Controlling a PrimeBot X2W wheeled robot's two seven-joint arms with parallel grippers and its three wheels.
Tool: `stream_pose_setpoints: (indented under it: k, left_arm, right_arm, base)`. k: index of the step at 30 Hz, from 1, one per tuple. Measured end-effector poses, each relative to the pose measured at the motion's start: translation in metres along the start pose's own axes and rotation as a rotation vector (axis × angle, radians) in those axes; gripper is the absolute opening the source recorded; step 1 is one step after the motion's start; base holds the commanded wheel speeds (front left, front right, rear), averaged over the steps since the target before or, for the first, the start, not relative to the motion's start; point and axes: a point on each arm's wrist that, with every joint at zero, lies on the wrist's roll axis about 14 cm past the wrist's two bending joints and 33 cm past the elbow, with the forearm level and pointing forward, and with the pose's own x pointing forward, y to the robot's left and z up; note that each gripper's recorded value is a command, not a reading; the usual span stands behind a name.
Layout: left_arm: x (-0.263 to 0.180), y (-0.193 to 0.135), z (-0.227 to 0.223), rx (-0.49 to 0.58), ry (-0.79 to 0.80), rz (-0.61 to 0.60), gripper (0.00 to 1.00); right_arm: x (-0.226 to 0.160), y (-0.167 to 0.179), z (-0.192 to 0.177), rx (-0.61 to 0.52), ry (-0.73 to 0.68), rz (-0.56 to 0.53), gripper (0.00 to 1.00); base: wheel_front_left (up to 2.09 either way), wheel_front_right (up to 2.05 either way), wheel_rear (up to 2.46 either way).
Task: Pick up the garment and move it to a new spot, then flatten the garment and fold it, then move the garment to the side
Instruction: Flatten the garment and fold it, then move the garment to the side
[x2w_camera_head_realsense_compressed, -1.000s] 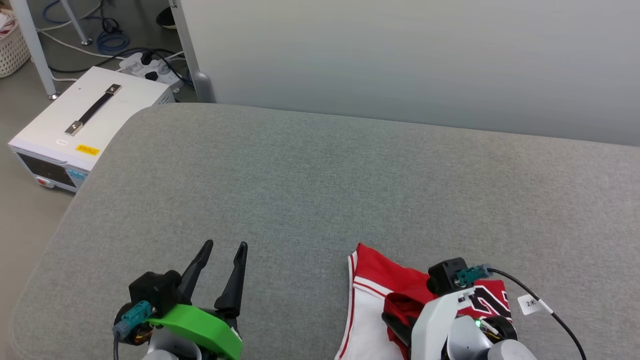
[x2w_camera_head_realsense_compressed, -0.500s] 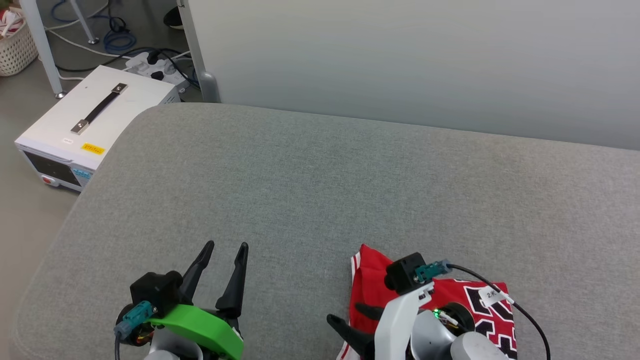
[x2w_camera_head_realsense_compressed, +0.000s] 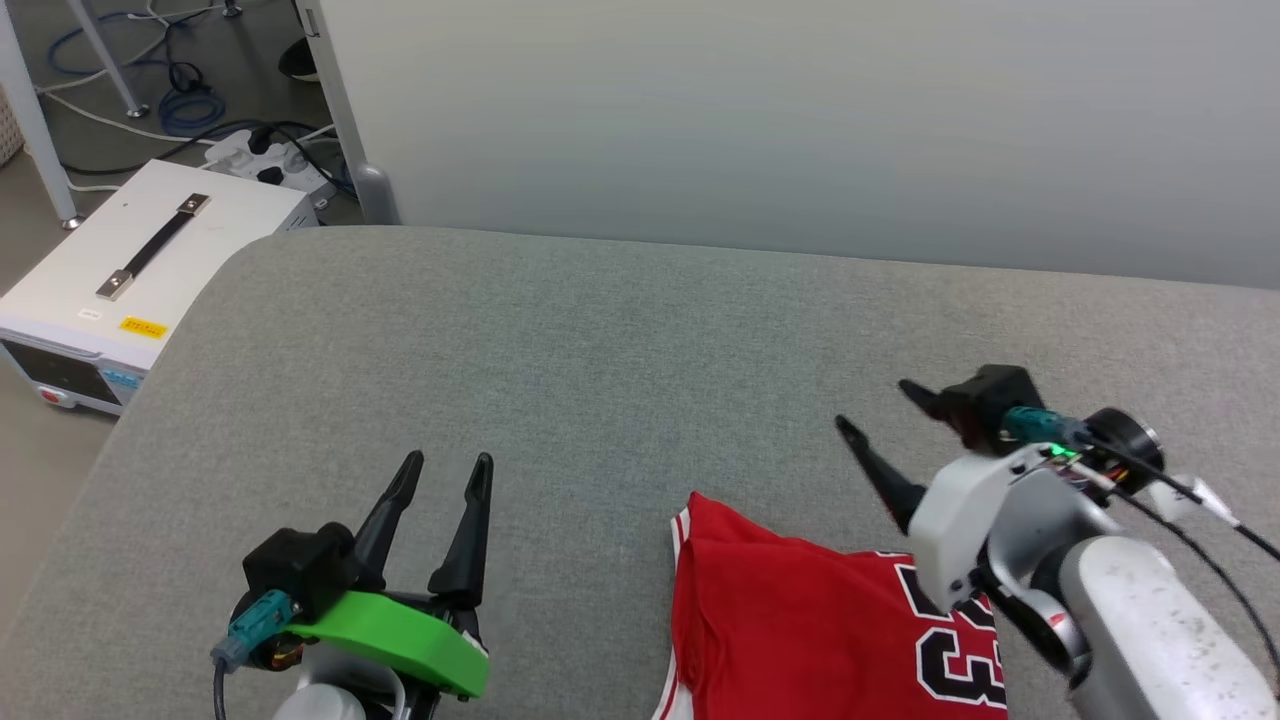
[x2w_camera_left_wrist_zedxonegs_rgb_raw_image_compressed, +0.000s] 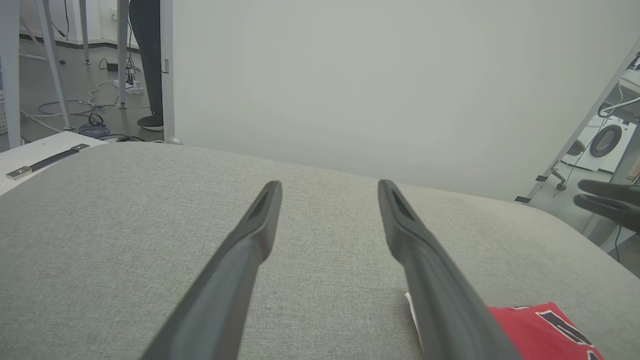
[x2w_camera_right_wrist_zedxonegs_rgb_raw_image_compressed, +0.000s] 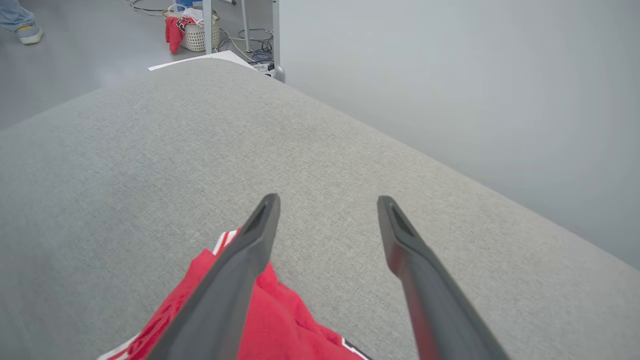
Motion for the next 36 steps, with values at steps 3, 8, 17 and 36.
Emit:
stream_pose_setpoints:
  k: [3,8,17,36]
  left_arm:
    - [0.005,-0.005,0.004,-0.002,-0.019,-0.016,1.00]
    - [0.012,-0.013,0.007,-0.012,-0.038,-0.031,1.00]
    - [0.019,-0.018,-0.002,0.011,-0.033,-0.027,1.00]
    - [0.006,-0.014,0.001,0.084,-0.050,0.003,1.00]
  right_arm:
    - [-0.014,-0.041,0.012,-0.104,-0.078,-0.096,1.00]
    - [-0.041,-0.091,0.021,-0.157,-0.176,-0.231,1.00]
    - [-0.113,-0.127,0.019,-0.091,-0.369,-0.475,1.00]
    - [-0.120,-0.102,0.000,0.054,-0.413,-0.520,1.00]
  base:
    - [0.00,0.00,0.00]
    - [0.00,0.00,0.00]
    - [0.00,0.00,0.00]
    - [0.00,0.00,0.00]
